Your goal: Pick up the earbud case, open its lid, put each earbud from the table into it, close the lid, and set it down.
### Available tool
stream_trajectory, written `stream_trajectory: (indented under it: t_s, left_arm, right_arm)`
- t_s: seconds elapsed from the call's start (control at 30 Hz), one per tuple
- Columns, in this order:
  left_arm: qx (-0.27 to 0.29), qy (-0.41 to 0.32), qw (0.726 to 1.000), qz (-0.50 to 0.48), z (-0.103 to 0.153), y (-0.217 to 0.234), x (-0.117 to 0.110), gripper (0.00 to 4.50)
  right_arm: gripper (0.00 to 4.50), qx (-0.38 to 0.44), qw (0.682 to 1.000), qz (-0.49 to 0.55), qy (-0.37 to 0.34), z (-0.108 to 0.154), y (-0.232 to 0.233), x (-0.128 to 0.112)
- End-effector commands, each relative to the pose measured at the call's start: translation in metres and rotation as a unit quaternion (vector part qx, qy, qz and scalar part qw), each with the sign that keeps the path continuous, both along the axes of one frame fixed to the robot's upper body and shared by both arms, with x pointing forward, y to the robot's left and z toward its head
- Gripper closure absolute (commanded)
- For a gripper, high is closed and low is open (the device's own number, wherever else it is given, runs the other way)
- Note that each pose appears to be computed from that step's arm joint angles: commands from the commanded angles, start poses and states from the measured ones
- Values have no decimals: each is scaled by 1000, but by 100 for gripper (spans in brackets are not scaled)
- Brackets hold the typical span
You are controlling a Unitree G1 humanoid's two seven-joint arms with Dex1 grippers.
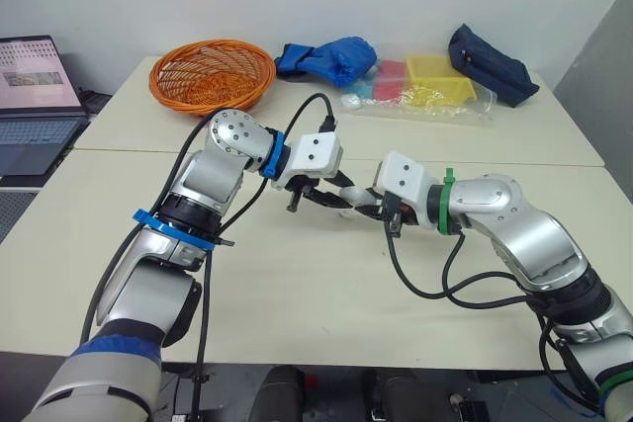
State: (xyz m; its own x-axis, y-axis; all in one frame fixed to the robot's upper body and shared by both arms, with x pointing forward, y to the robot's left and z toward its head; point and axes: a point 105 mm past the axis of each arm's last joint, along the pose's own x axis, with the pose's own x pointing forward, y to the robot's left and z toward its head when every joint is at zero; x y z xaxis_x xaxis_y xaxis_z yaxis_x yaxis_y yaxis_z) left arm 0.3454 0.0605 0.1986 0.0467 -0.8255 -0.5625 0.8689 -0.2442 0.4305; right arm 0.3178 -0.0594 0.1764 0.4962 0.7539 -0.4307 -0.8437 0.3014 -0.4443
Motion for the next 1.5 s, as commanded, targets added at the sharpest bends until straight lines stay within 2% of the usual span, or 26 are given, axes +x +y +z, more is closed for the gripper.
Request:
stream_trajectory:
  t_s: [0.03,0.33,0.5,0.63,0.7,0.87,0.97,1.1,1.5]
  left_arm:
    - [-8,-12,1000,-13,10,-4,-3,376]
    - [-12,-12,1000,-4,10,-6,-1,376]
    - [-24,8,1000,-1,11,-6,-3,376]
    - [-80,74,994,19,9,-1,-1,376]
    - [-110,108,988,30,10,0,-1,376]
    - [-174,216,958,70,13,12,-3,376]
    - [-199,257,943,76,16,12,-8,376]
    - [-204,261,940,83,16,8,-11,376]
    - [-200,256,942,85,13,4,-14,376]
  right_arm:
    - [372,12,1000,-3,-27,14,-2,2]
    - [372,14,999,2,-31,19,0,1]
    - [206,22,999,4,-30,23,-4,0]
    - [51,72,997,19,-21,42,-14,-12]
    - [3,105,994,5,-21,53,-22,-13]
    - [3,183,982,-24,-30,69,-31,-16]
    - [3,189,981,-35,-39,70,-31,-15]
    - [3,169,984,-37,-38,62,-28,-14]
    - [3,160,984,-47,-57,63,-27,-2]
